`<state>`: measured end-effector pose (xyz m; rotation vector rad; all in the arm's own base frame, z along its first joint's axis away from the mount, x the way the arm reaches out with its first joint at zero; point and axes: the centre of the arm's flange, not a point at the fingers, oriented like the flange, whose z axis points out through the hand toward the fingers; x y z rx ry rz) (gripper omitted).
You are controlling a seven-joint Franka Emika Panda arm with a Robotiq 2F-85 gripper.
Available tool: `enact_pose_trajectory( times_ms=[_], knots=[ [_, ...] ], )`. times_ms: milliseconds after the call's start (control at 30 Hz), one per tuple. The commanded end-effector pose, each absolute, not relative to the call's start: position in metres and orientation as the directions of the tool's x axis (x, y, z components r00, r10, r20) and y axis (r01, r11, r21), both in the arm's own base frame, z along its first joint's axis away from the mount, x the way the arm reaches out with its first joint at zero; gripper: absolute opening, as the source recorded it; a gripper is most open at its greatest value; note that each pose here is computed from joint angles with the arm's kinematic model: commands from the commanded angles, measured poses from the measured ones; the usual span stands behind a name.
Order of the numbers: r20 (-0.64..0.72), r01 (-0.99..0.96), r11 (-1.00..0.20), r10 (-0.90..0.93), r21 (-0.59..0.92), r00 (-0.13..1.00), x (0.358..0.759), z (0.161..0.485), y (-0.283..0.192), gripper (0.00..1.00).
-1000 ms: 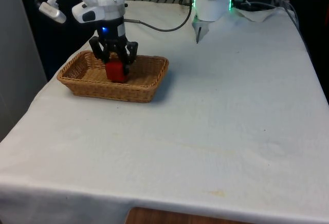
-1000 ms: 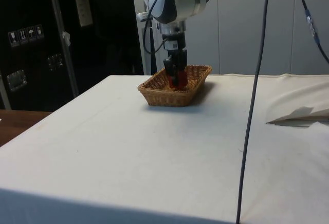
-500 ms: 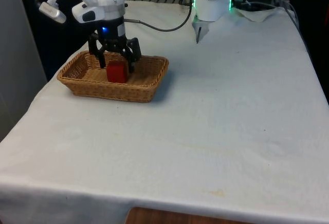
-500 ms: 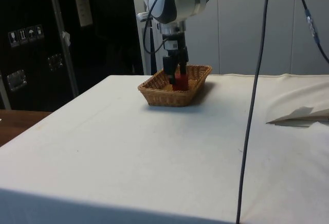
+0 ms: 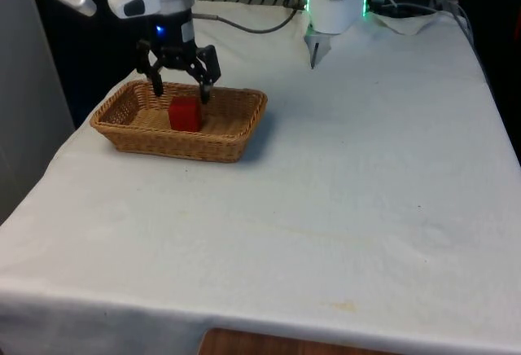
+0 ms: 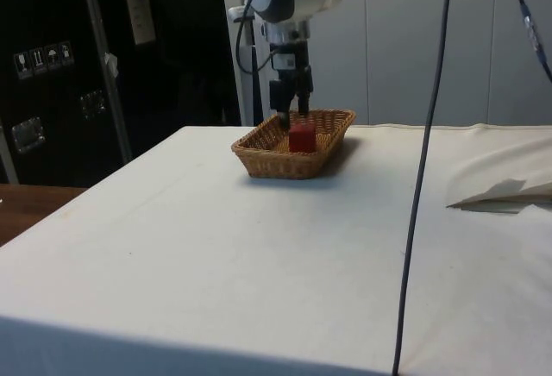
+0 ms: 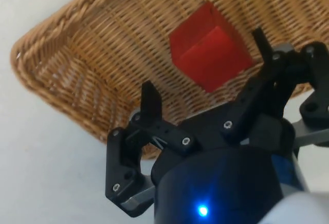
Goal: Pick up the cube and place it into the basket.
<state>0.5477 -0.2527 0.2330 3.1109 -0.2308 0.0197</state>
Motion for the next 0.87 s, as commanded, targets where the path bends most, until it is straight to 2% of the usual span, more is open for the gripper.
enact_pose_trajectory(
  times_ms=[0, 700, 833],
  knots=[
    [0.015, -0.152, -0.988, -0.152, 0.025, 0.988, 0.547, 0.240, -0.253, 1.00],
    [0.066, -0.157, -0.988, -0.157, -0.011, 0.985, 0.553, 0.314, -0.239, 1.00],
    [0.077, -0.153, -0.988, -0.154, -0.019, 0.985, 0.553, 0.319, -0.238, 1.00]
  ],
)
